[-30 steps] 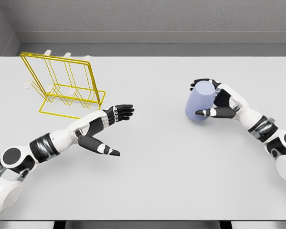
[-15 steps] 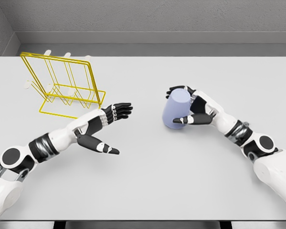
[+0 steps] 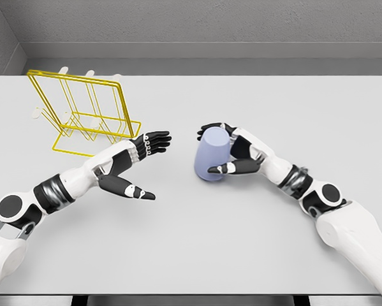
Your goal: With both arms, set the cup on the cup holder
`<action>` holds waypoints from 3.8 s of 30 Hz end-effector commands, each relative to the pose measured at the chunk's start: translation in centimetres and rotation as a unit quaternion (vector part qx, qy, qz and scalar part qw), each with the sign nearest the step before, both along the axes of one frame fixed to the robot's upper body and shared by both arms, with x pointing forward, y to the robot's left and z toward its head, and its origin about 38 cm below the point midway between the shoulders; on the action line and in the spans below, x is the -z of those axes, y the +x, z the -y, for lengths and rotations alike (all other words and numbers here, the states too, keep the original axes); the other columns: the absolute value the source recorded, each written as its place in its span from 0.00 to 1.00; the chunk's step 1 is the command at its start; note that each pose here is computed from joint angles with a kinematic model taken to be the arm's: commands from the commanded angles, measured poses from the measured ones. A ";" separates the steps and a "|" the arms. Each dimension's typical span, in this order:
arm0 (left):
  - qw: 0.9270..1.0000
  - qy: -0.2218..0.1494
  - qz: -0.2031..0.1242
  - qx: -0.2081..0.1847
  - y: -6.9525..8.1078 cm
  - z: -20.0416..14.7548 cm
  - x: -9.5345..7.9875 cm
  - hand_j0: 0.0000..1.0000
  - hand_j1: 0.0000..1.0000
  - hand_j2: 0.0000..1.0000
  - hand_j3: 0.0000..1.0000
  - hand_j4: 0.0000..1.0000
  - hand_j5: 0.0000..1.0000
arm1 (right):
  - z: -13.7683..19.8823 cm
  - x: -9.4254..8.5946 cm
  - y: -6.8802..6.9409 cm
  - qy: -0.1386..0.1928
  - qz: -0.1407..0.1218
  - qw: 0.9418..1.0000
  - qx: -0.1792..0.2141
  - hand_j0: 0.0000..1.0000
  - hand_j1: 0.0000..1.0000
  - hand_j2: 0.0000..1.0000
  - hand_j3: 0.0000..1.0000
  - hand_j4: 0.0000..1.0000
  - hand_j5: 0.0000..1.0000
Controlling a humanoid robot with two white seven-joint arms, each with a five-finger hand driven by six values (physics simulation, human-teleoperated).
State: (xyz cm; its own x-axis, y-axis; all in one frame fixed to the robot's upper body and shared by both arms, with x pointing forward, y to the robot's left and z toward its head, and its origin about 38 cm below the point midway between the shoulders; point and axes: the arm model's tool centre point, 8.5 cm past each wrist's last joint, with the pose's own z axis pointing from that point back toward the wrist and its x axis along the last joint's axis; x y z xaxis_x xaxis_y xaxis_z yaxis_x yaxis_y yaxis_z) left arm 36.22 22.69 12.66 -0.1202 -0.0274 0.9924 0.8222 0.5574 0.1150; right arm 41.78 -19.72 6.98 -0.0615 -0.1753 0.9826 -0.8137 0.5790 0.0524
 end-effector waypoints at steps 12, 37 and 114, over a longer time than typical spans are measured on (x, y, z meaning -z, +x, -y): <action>1.000 -0.009 -0.016 -0.012 0.5 0.0 1.0 1.00 1.00 1.00 1.00 1.00 1.00 | -2.1 1.0 -0.5 -0.008 -0.008 1.000 -0.021 0.73 0.73 0.73 0.73 0.73 0.73; 0.998 -0.020 -0.043 -0.036 1.3 0.5 3.2 1.00 1.00 1.00 1.00 1.00 1.00 | -0.7 1.0 0.7 -0.075 0.008 0.997 -0.024 1.00 1.00 1.00 1.00 1.00 1.00; 0.999 -0.033 -0.005 -0.033 4.1 10.5 6.5 1.00 1.00 1.00 1.00 1.00 1.00 | 17.9 -14.4 7.0 -0.495 0.336 0.794 0.103 1.00 1.00 1.00 1.00 1.00 1.00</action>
